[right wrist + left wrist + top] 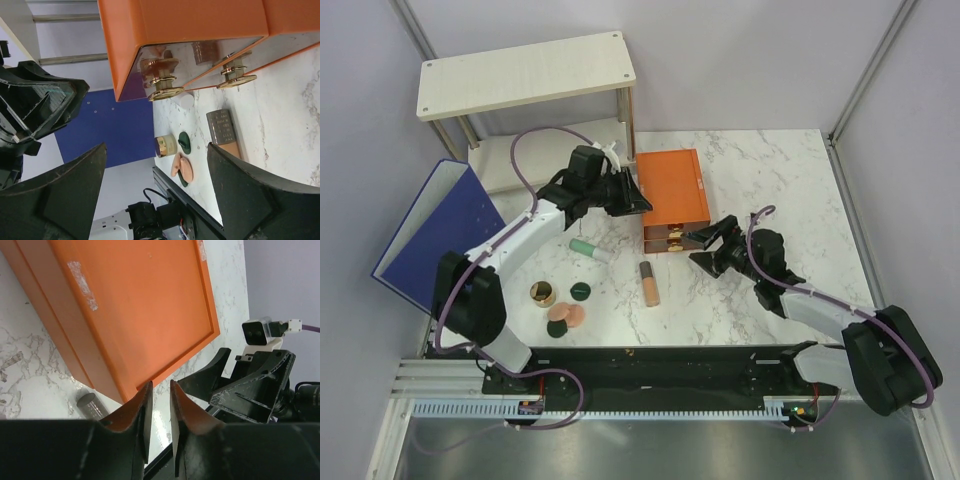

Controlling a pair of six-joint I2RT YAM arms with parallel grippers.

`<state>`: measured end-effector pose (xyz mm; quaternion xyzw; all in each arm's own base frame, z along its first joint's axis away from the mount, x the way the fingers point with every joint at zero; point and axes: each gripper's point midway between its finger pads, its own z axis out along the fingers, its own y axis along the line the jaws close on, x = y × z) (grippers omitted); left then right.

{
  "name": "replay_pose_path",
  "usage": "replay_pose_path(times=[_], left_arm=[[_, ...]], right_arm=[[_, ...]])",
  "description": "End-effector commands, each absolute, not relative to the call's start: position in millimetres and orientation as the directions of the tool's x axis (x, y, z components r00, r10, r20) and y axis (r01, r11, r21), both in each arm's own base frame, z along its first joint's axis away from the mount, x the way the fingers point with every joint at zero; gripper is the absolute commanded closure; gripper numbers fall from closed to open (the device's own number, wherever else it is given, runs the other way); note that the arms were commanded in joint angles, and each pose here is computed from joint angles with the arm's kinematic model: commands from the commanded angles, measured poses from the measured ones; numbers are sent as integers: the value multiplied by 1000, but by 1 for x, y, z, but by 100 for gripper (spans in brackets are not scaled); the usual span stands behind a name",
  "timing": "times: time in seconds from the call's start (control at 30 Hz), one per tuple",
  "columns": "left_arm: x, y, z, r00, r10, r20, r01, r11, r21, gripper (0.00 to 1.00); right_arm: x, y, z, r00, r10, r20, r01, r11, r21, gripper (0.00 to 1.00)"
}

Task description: Organize the makeup

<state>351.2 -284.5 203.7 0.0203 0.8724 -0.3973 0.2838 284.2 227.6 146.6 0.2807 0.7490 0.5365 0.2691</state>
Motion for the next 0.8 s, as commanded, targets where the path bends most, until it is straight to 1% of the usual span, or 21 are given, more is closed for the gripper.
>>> replay_pose_path(times=[0.0, 0.13, 0.2, 0.27, 0.33, 0.37, 0.4, 0.43, 0.47, 0.6, 0.77], left_arm=[[367, -281, 219, -808, -255, -532, 205, 724, -659, 75], [371, -284, 217, -814, -247, -526, 203, 727, -656, 80], [373, -288, 209, -830, -237, -506, 195, 726, -659, 82], [375, -291, 209, -835, -230, -500, 198, 722, -663, 83], [376, -295, 205, -842, -216, -494, 206, 718, -665, 84], [377, -297, 203, -844, -205, -495, 216, 715, -665, 84], [377, -300, 205, -845, -194, -499, 230, 710, -666, 84], [378, -301, 201, -847, -186, -498, 233, 712, -662, 83], [378, -302, 201, -847, -182, -499, 238, 710, -663, 83], [381, -303, 196, -849, -176, -499, 237, 716, -657, 83], [381, -303, 190, -856, -170, -488, 231, 719, -655, 83]], right_arm=[[300, 243, 173, -675, 729, -115, 59, 209, 976, 13], [301, 257, 171, -681, 723, -113, 53, 203, 978, 18], [302, 264, 167, -684, 723, -98, 63, 192, 979, 18], [305, 267, 172, -676, 731, -92, 40, 161, 986, 20], [306, 265, 170, -653, 754, -76, 36, 132, 991, 24], [307, 264, 174, -642, 764, -71, 22, 111, 994, 28], [310, 261, 172, -624, 779, -65, 30, 107, 994, 35], [309, 260, 168, -620, 783, -51, 43, 100, 994, 37], [310, 259, 166, -612, 789, -44, 50, 95, 994, 37], [312, 257, 158, -601, 798, -43, 66, 103, 993, 34], [314, 255, 147, -590, 806, -53, 94, 134, 986, 34]])
